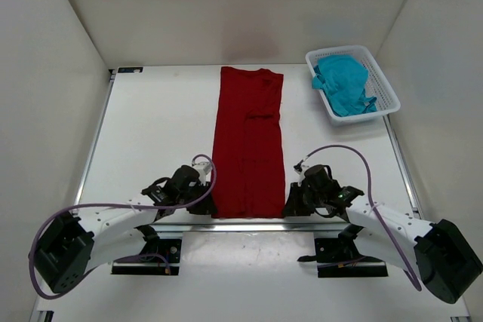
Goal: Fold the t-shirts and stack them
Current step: Grab the bottom of the folded rectangular tshirt with both arms
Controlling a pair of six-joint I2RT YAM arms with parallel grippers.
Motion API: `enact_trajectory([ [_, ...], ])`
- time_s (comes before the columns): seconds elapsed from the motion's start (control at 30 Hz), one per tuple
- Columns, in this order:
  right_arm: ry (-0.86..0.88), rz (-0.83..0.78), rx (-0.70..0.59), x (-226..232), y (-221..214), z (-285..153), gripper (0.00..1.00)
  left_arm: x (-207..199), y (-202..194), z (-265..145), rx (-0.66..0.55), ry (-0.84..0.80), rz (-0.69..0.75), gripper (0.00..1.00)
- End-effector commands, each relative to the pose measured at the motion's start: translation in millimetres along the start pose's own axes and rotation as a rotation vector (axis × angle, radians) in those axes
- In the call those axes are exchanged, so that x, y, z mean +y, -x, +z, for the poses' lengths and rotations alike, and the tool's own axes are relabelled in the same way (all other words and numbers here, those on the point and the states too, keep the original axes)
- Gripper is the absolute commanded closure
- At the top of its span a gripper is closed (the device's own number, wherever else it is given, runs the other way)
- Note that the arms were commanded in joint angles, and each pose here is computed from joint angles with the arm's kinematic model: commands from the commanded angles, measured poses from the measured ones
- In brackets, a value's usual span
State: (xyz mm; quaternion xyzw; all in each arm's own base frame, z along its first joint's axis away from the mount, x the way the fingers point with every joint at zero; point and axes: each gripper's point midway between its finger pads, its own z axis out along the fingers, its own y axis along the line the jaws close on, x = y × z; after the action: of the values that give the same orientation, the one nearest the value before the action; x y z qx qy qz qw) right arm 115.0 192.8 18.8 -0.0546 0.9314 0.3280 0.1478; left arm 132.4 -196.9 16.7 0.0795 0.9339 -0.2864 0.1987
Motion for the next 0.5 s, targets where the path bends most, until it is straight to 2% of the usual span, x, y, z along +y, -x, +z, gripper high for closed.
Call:
enact_trajectory([
  [0.0, -0.006, 0.01, -0.006, 1, -1, 0, 1.0, 7, -26, -1, 0.115, 0.03, 0.029, 0.75],
  [0.03, 0.007, 0.009, -0.007, 5, 0, 0, 1.0, 7, -26, 0, 0.118, 0.033, 0.028, 0.8],
  [0.1, 0.01, -0.008, 0.019, 9, -8, -2, 1.0, -1, -29, -4, 0.137, 0.004, 0.055, 1.0],
  [0.2, 0.019, -0.043, 0.058, 24, -20, -10, 1.0, -3, -28, -16, 0.152, -0.002, 0.045, 1.0],
  [0.3, 0.023, -0.07, -0.001, 35, 3, -25, 1.0, -14, 2, -37, 0.076, -0.032, 0.031, 1.0],
  [0.33, 0.029, -0.08, -0.044, 37, 22, -31, 1.0, -16, 11, -42, 0.057, -0.033, 0.022, 1.0],
  [0.37, 0.038, -0.088, -0.094, 40, 45, -39, 1.0, -27, 40, -53, -0.011, -0.039, 0.032, 1.0],
  [0.47, 0.024, -0.145, -0.206, 42, 105, -56, 1.0, -34, 80, -55, -0.085, -0.04, 0.021, 1.0],
])
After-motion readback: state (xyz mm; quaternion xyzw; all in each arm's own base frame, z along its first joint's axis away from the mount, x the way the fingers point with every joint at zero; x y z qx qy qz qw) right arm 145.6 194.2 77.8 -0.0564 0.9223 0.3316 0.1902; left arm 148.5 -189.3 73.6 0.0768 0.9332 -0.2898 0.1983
